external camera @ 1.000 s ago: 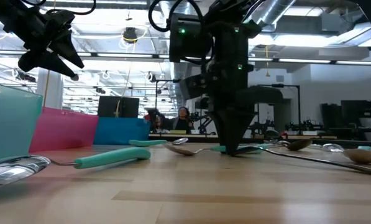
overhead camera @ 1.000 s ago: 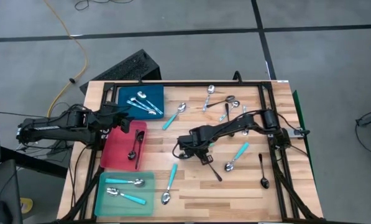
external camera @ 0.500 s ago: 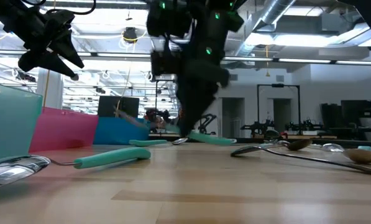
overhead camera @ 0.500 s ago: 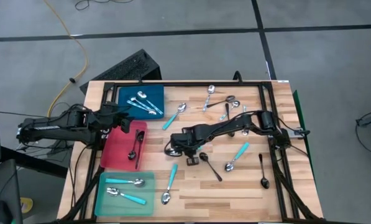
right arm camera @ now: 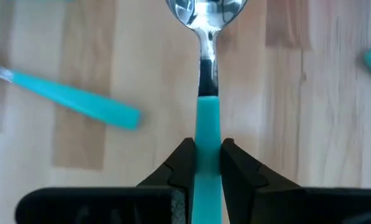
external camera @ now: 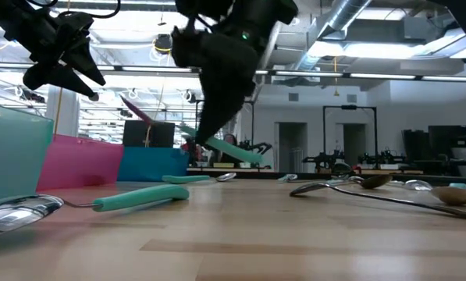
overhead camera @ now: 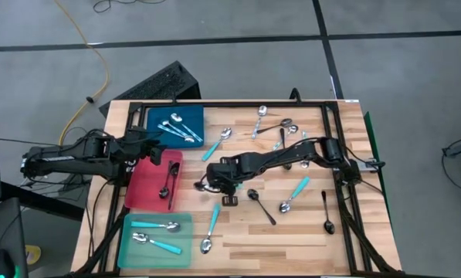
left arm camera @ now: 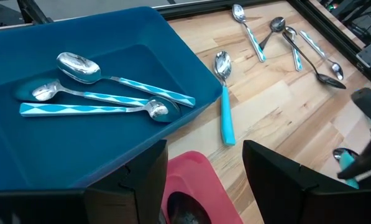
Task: Sort silverware by color (type)
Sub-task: Put the light blue spoon into the light blue bin
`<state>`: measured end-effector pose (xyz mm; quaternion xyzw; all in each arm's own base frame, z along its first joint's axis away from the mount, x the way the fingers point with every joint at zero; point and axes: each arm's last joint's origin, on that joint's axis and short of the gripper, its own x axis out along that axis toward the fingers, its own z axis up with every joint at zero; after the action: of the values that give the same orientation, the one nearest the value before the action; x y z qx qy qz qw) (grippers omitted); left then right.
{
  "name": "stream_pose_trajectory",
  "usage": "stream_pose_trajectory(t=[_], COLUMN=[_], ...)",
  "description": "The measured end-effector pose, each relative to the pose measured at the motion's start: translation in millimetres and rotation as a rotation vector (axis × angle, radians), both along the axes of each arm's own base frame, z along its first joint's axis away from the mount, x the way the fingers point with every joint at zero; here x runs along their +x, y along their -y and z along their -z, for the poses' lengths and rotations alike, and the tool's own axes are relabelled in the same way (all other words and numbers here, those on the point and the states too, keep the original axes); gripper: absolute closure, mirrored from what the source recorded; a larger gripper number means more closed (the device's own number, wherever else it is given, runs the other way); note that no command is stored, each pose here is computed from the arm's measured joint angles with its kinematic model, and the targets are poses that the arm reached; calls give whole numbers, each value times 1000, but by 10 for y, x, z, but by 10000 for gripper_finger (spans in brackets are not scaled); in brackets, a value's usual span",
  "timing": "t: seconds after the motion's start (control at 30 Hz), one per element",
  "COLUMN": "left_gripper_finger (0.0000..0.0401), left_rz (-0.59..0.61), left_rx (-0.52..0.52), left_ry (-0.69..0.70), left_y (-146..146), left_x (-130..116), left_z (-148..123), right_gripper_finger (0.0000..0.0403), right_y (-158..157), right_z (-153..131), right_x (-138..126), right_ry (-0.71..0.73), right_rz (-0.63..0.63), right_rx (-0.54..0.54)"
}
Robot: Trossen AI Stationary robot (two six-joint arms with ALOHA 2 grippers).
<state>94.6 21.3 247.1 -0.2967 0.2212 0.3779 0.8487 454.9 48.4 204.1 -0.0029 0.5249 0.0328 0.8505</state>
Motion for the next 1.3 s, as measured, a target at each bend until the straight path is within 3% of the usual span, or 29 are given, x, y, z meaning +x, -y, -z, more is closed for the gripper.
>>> stream_pose_trajectory(t=[0.57, 0.97, 1.3], left_gripper_finger=[207, 207, 207], left_rz=[17, 17, 32], left_rx=[8, 7, -7], left_ry=[-10, -10, -8], left_y=[2, 2, 7], left_x=[1, 1, 3], left_z=[1, 1, 2], right_gripper_finger=[325, 325, 325], right_y=[-34, 111, -343], right_z=[-338, -514, -745], right_x=[326, 449, 513], right_ry=[412, 616, 914], right_rz=[96, 193, -22], right_rx=[188, 284, 335])
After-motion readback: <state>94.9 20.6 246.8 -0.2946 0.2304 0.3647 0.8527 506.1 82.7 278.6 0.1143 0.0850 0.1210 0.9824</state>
